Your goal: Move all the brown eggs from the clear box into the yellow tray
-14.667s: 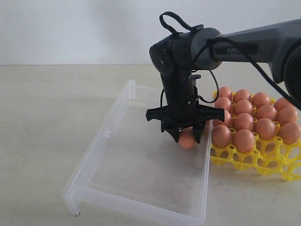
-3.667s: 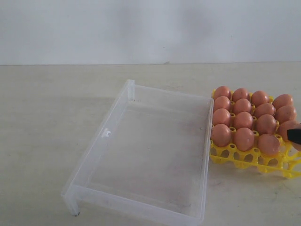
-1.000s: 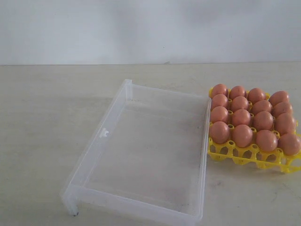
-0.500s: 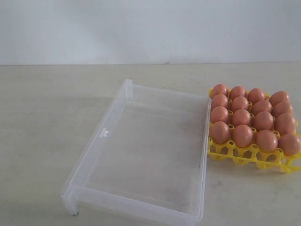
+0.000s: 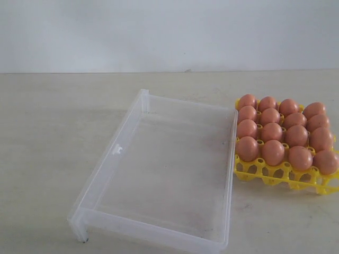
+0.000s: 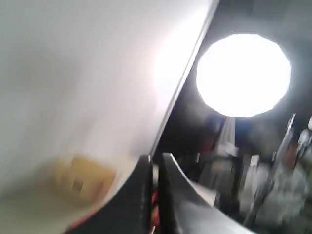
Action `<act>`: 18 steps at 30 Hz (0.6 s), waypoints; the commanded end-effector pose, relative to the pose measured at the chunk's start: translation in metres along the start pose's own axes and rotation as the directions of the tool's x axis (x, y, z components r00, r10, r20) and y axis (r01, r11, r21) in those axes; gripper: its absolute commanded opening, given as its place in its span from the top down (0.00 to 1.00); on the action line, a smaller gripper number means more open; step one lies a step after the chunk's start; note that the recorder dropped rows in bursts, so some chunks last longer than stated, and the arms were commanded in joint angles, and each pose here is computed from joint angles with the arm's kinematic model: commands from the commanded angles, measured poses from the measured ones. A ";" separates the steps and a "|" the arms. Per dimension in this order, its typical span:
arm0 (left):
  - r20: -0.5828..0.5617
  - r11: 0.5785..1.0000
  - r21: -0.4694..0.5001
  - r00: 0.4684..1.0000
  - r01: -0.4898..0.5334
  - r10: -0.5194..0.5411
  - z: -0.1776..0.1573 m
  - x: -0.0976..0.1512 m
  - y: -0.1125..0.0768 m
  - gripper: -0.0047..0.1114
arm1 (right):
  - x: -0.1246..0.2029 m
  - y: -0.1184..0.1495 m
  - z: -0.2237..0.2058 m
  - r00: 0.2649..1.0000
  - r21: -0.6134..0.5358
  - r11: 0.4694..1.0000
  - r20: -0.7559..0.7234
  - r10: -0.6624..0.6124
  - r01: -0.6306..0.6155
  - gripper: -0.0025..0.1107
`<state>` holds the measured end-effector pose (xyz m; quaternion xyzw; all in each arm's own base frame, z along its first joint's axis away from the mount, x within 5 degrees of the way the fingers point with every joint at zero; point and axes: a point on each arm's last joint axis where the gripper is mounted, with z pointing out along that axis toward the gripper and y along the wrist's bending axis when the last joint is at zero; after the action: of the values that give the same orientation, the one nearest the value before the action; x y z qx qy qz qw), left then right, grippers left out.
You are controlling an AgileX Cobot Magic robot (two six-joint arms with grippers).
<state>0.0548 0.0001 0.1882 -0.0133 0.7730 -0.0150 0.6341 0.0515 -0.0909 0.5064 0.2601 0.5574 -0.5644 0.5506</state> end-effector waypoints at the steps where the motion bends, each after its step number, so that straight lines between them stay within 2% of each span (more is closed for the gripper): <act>1: 0.007 1.000 0.004 1.000 0.000 0.000 0.000 0.000 0.000 0.92 | 0.038 0.072 -0.013 0.884 -0.532 0.822 -0.460 -0.079 -0.203 0.98; 3: 0.007 1.000 0.004 1.000 0.000 0.000 0.000 0.000 0.000 0.92 | 0.031 0.112 -0.032 0.858 -0.736 0.521 -0.513 -0.014 -0.432 0.98; 4: 0.007 1.000 0.004 1.000 0.000 0.000 0.000 0.000 0.000 0.92 | 0.026 0.124 -0.039 0.855 -0.782 0.389 -0.518 0.028 -0.486 0.98; 5: 0.007 1.000 0.004 1.000 0.000 0.000 0.000 0.000 0.000 0.92 | 0.018 0.134 -0.046 0.848 -0.816 0.236 -0.522 0.088 -0.527 0.98; 6: 0.007 1.000 0.004 1.000 0.000 0.000 0.000 0.000 0.000 0.92 | 0.013 0.141 -0.051 0.839 -0.832 0.120 -0.524 0.146 -0.541 0.98; 7: 0.007 1.000 0.004 1.000 0.000 0.000 0.000 0.000 0.000 0.92 | 0.009 0.146 -0.053 0.821 -0.832 0.040 -0.536 0.195 -0.553 0.98; 8: 0.007 1.000 0.004 1.000 0.000 0.000 0.000 0.000 0.000 0.92 | 0.006 0.147 -0.054 0.800 -0.826 -0.008 -0.549 0.241 -0.564 0.98; 9: 0.007 1.000 0.004 1.000 0.000 0.000 0.000 0.000 0.000 0.92 | 0.006 0.149 -0.054 0.793 -0.827 -0.023 -0.545 0.273 -0.561 0.98; 10: 0.007 1.000 0.004 1.000 0.000 0.000 0.000 0.000 0.000 0.92 | 0.008 0.150 -0.053 0.799 -0.837 -0.012 -0.526 0.291 -0.546 0.98; 13: 0.007 1.000 0.004 1.000 0.000 0.000 0.000 0.000 0.000 0.92 | 0.013 0.138 -0.057 0.852 -0.890 0.077 -0.401 0.337 -0.449 0.98; 15: 0.007 1.000 0.004 1.000 0.000 0.000 0.000 0.000 0.000 0.92 | 0.020 0.123 -0.064 0.891 -0.920 0.171 -0.275 0.360 -0.353 0.98; 18: 0.007 1.000 0.004 1.000 0.000 0.000 0.000 0.000 0.000 0.92 | 0.034 0.096 -0.077 0.949 -0.921 0.370 0.003 0.316 -0.120 0.98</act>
<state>0.0548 0.0001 0.1882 -0.0133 0.7730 -0.0150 0.6341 0.1329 -0.0105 0.4268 -0.0181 0.7079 0.0052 0.7061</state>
